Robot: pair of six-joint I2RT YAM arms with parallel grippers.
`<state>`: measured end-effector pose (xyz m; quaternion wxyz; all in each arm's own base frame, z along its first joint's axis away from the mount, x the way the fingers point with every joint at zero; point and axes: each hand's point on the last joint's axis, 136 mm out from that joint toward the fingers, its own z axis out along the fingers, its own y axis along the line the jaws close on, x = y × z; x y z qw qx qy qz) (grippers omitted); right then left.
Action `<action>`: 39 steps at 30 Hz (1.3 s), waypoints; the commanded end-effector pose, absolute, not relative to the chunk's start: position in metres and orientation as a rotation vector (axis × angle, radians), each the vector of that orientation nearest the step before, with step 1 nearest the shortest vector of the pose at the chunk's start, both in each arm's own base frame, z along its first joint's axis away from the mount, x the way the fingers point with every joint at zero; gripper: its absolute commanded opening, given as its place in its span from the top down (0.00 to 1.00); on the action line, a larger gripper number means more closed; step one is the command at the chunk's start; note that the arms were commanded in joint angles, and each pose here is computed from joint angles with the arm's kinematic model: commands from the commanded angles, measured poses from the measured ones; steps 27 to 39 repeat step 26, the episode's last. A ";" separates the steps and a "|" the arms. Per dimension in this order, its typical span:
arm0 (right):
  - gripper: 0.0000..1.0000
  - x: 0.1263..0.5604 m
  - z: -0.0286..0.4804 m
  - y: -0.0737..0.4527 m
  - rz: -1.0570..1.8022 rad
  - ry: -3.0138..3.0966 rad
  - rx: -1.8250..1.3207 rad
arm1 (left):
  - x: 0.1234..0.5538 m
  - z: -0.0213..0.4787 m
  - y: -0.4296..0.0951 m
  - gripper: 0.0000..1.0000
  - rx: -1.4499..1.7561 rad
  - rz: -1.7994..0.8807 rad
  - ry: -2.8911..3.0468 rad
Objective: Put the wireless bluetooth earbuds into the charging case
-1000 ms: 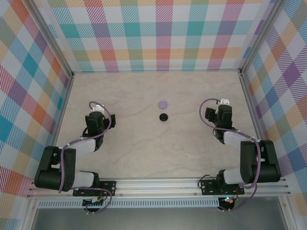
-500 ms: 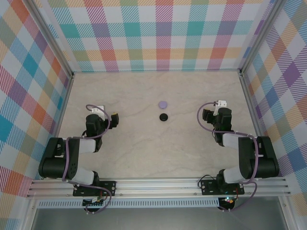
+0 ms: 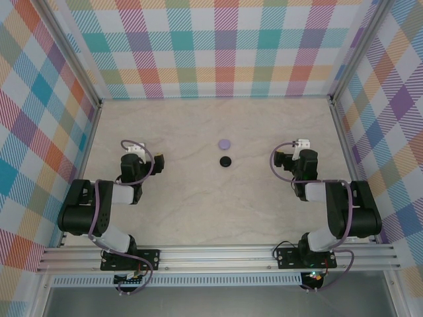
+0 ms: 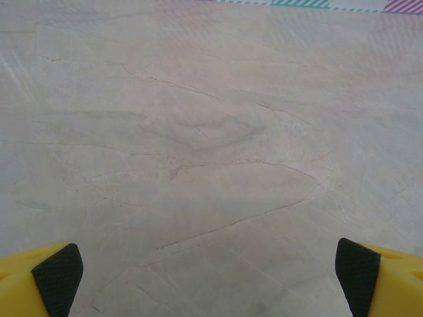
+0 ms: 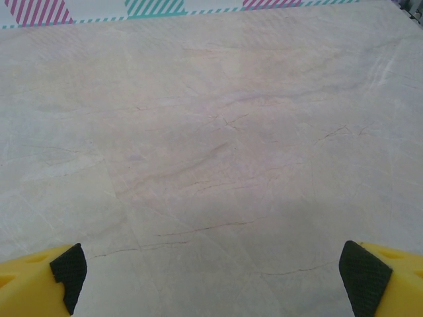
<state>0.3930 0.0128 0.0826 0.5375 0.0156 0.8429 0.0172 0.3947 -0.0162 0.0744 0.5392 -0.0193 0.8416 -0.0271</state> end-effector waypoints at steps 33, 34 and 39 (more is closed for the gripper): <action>0.00 0.397 0.092 0.014 0.063 1.956 0.020 | 0.399 0.078 -0.015 0.00 -0.061 -0.057 1.999; 0.00 0.397 0.092 0.014 0.063 1.956 0.020 | 0.399 0.078 -0.015 0.00 -0.061 -0.057 1.999; 0.00 0.397 0.092 0.014 0.063 1.956 0.020 | 0.399 0.078 -0.015 0.00 -0.061 -0.057 1.999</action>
